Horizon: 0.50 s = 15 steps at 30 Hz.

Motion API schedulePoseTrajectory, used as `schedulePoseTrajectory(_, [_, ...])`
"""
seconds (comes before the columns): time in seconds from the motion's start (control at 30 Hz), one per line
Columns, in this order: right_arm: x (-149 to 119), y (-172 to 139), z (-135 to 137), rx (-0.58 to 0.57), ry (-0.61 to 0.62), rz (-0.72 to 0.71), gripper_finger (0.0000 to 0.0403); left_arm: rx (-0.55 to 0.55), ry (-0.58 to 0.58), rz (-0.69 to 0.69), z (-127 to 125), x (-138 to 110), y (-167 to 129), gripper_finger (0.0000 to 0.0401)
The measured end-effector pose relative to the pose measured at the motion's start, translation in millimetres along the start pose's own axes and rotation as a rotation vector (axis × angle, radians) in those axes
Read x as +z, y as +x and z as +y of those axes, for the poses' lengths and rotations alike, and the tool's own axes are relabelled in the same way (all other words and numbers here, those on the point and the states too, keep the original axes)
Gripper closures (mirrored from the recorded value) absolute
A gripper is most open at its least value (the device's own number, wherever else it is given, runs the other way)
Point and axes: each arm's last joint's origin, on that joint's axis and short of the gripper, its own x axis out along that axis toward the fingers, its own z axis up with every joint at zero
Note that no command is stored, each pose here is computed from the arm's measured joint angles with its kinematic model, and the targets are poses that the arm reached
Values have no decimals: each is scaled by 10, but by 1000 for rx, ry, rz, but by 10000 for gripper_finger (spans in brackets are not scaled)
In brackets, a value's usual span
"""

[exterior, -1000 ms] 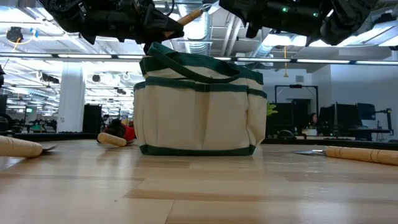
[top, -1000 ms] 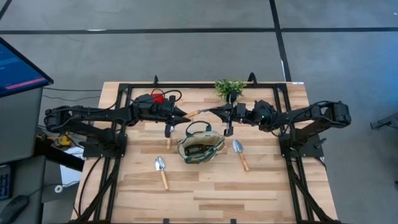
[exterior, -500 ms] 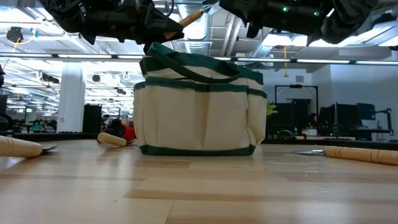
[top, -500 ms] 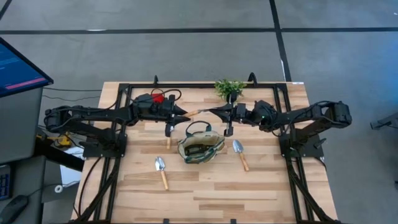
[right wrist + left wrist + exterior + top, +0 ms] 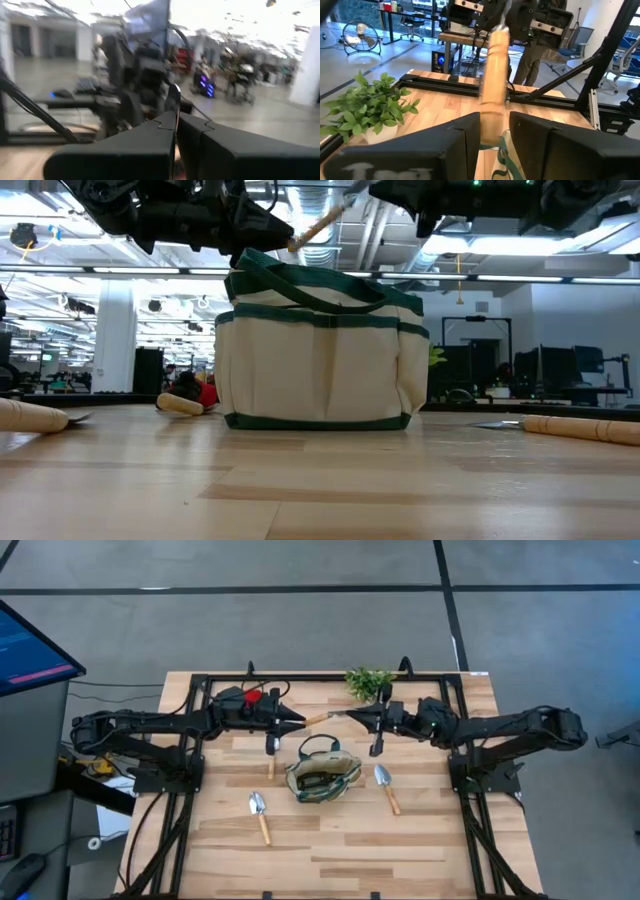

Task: Pick & Place Garden tools in Gardening bag
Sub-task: Put the brown trowel into the gardening bag

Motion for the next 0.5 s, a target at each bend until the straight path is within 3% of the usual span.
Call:
schedulePoseTrajectory(0.13, [-20,-50,-16,-33,1,79,403,-15,1,2,-5,-1,0,297])
schedulePoseTrajectory(0.3, [1,-174,-20,-26,90,175,403,-24,-3,17,0,-14,-3,270])
schedulePoseTrajectory(0.5, [172,-375,-7,-47,168,236,403,3,-16,48,62,-42,-20,244])
